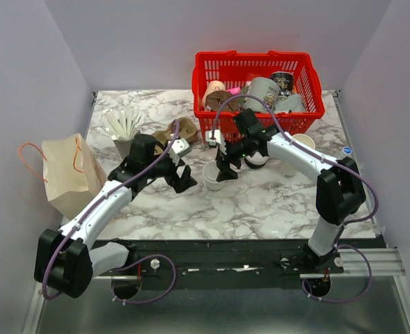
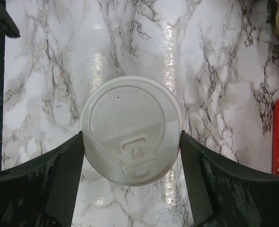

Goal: Pack the takeout coffee

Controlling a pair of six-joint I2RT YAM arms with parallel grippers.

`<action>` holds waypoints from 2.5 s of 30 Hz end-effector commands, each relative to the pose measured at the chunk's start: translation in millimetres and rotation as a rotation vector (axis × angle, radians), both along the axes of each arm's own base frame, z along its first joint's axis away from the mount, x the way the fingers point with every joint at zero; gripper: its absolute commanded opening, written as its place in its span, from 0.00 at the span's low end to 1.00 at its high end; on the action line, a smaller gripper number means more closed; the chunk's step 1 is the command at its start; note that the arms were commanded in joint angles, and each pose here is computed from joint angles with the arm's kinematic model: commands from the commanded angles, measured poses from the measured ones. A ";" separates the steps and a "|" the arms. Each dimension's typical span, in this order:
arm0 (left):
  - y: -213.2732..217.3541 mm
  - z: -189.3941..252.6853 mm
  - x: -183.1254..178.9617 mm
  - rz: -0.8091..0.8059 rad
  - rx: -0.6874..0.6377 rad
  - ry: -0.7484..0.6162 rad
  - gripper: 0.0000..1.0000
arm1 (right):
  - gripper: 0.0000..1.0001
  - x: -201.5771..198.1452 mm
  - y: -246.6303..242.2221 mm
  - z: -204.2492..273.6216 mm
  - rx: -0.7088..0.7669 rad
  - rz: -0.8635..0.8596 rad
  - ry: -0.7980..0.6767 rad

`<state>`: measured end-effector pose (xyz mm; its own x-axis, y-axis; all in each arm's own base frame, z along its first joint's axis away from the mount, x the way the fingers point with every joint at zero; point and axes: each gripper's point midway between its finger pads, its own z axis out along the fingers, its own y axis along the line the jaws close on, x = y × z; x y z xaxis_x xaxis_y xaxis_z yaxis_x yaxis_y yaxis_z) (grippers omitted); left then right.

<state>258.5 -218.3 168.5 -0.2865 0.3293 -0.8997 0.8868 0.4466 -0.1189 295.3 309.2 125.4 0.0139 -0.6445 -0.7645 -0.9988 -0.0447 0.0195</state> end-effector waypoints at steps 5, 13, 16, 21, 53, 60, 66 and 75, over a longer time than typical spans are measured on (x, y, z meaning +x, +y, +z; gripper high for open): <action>33.0 23.7 21.6 0.187 -0.016 0.025 0.99 | 0.78 -13.3 -23.6 -40.7 -0.173 -0.048 0.072; 36.8 55.2 40.9 0.237 -0.103 -0.055 0.99 | 0.78 2.4 -28.3 -40.1 -0.215 -0.119 0.061; 37.6 65.9 38.1 0.251 -0.141 -0.058 0.99 | 0.78 13.8 -38.8 -44.4 -0.273 -0.156 0.020; 39.0 81.0 28.7 0.275 -0.187 -0.047 0.99 | 0.78 30.8 -42.0 -31.8 -0.261 -0.178 -0.038; 96.3 66.8 123.9 0.358 0.234 -0.084 0.97 | 0.94 97.1 -62.9 -2.7 -0.187 -0.405 -0.087; 89.4 50.9 141.8 0.212 0.292 -0.032 0.94 | 1.00 93.1 -53.6 44.0 -0.081 -0.417 -0.112; 87.4 31.8 149.9 0.204 0.304 0.046 0.89 | 1.00 86.7 -50.9 74.2 -0.005 -0.412 -0.157; 92.2 15.5 135.2 0.180 0.341 0.078 0.88 | 1.00 91.2 -50.2 78.6 0.005 -0.433 -0.167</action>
<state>409.2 -126.6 187.5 -0.4301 0.5214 -0.7370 0.7589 0.6509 0.0176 371.8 260.8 181.5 -0.1635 -0.6452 -0.7463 -0.9371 0.3380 -0.0869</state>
